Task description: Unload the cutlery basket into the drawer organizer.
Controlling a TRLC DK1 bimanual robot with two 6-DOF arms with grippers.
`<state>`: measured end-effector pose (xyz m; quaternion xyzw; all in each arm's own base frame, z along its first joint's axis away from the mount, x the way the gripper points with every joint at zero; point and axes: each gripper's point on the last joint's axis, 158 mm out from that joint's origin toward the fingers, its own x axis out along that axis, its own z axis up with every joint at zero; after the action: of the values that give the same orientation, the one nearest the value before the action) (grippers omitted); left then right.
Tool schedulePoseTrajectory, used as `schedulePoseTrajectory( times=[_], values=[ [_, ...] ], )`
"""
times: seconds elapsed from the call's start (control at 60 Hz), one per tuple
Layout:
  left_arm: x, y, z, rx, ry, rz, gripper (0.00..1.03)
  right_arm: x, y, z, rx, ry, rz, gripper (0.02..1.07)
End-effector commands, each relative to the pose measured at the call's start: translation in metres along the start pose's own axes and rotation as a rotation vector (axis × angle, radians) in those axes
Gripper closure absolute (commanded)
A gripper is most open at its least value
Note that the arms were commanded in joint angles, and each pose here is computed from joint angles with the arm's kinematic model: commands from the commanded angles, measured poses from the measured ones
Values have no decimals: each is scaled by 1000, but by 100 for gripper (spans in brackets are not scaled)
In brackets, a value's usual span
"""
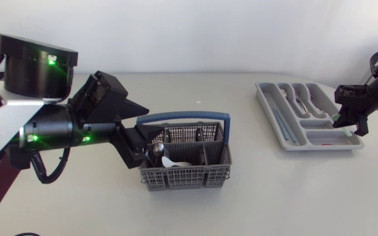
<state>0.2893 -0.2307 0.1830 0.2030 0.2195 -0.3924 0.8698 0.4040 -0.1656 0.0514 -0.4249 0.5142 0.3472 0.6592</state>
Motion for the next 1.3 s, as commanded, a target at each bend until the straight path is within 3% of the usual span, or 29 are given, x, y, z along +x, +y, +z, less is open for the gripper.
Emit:
schedulePoseTrajectory(
  times=[0.0, 0.5, 0.617, 0.783, 0.867, 1.067, 1.283],
  values=[
    [1, -7, -12, 17, 24, -14, 33, 12, -7, -4, -62, 30, 8, 100],
    [4, -14, -14, 19, 32, -31, 33, 64, 5, -37, -205, 233, 81, 99],
    [5, -14, -13, 21, 32, -32, 33, 73, 17, -39, -247, 256, 107, 93],
    [5, -16, -14, 22, 34, -37, 33, 81, 12, -39, -264, 265, 67, 68],
    [5, -16, -13, 24, 32, -36, 33, 68, -9, -33, -232, 249, -10, 55],
    [0, -13, -13, 23, 26, -24, 33, 1, -39, -5, -177, 108, -189, 54],
    [-1, -21, -18, 47, 29, -39, 33, -46, -18, 23, -80, -17, -288, 55]
  ],
)
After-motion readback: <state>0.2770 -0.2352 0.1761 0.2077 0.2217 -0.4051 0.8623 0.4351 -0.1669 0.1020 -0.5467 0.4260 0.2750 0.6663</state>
